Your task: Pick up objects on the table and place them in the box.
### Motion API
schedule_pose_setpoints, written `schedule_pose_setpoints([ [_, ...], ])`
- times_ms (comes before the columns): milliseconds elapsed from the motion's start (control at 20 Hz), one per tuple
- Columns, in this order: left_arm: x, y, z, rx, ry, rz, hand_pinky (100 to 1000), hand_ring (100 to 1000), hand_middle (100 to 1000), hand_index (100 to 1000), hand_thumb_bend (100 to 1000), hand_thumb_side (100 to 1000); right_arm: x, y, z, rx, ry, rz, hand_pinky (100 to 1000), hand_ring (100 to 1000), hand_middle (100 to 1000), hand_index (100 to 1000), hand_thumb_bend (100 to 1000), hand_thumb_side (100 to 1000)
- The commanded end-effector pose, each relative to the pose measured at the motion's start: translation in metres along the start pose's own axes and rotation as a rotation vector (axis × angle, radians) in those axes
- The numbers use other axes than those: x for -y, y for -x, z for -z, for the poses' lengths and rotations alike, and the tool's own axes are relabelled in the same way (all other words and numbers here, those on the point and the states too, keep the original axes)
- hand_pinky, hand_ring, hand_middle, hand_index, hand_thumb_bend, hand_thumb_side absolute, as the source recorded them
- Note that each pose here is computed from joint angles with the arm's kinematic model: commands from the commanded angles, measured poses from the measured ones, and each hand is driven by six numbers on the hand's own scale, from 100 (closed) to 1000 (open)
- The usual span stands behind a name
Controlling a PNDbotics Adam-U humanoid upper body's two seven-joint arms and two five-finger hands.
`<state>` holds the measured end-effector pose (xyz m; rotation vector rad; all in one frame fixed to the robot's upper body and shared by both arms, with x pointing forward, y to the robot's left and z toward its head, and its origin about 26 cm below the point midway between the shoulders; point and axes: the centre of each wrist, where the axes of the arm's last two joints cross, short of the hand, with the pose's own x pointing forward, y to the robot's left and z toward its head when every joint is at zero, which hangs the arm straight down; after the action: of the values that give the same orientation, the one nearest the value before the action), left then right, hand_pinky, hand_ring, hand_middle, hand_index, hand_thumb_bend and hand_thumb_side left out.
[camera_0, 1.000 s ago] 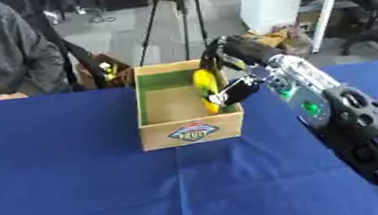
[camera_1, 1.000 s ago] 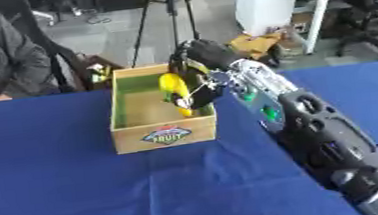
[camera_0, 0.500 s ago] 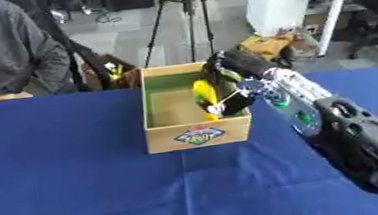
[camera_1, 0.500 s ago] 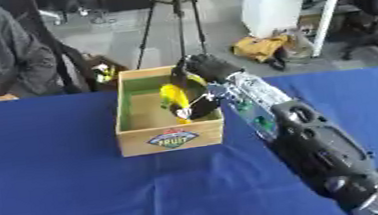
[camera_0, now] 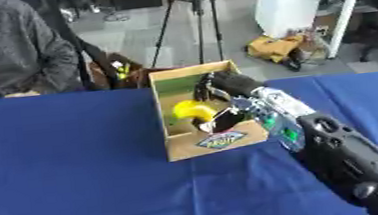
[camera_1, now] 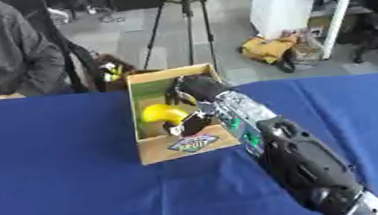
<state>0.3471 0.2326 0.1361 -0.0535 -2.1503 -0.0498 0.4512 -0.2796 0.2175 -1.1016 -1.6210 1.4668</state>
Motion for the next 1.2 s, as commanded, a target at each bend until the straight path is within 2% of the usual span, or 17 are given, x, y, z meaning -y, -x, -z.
schedule_pose_setpoints([
  [50,0.003,-0.009,0.006,0.036,0.016,-0.006,673,802,581,696,574,963,0.007,0.001,0.002,0.004,0.015,-0.02,578,595,569,649,326,430],
  [100,0.003,-0.009,0.006,0.037,0.015,-0.006,673,802,581,695,575,963,0.007,0.001,0.003,0.006,0.015,-0.019,593,615,601,682,402,472],
  [250,0.002,-0.009,0.006,0.037,0.014,-0.007,673,802,581,695,575,962,0.006,0.001,0.003,0.013,0.018,-0.01,621,654,671,735,498,528],
  [300,0.002,-0.009,0.006,0.037,0.014,-0.007,673,802,581,695,575,963,0.005,0.001,0.003,0.015,0.018,-0.007,641,688,726,776,562,564],
  [350,0.002,-0.009,0.006,0.037,0.014,-0.007,673,802,581,695,575,962,0.005,0.0,0.003,0.016,0.018,-0.005,649,701,744,787,574,571],
  [600,0.002,-0.009,0.005,0.036,0.012,-0.007,673,802,580,695,576,962,0.008,0.0,0.003,0.023,0.027,0.0,653,710,731,793,556,571],
  [800,0.0,-0.008,0.004,0.031,0.004,-0.001,674,802,580,695,576,962,0.024,-0.008,0.002,0.062,0.096,0.034,646,699,707,786,493,558],
  [900,-0.002,-0.007,0.003,0.028,-0.001,0.004,674,802,580,695,577,961,0.034,-0.014,0.0,0.085,0.141,0.085,639,688,692,784,468,551],
  [1200,-0.012,-0.005,-0.002,0.015,-0.041,0.03,674,804,581,695,580,960,0.073,-0.04,-0.017,0.203,0.279,0.392,628,665,666,785,409,541],
])
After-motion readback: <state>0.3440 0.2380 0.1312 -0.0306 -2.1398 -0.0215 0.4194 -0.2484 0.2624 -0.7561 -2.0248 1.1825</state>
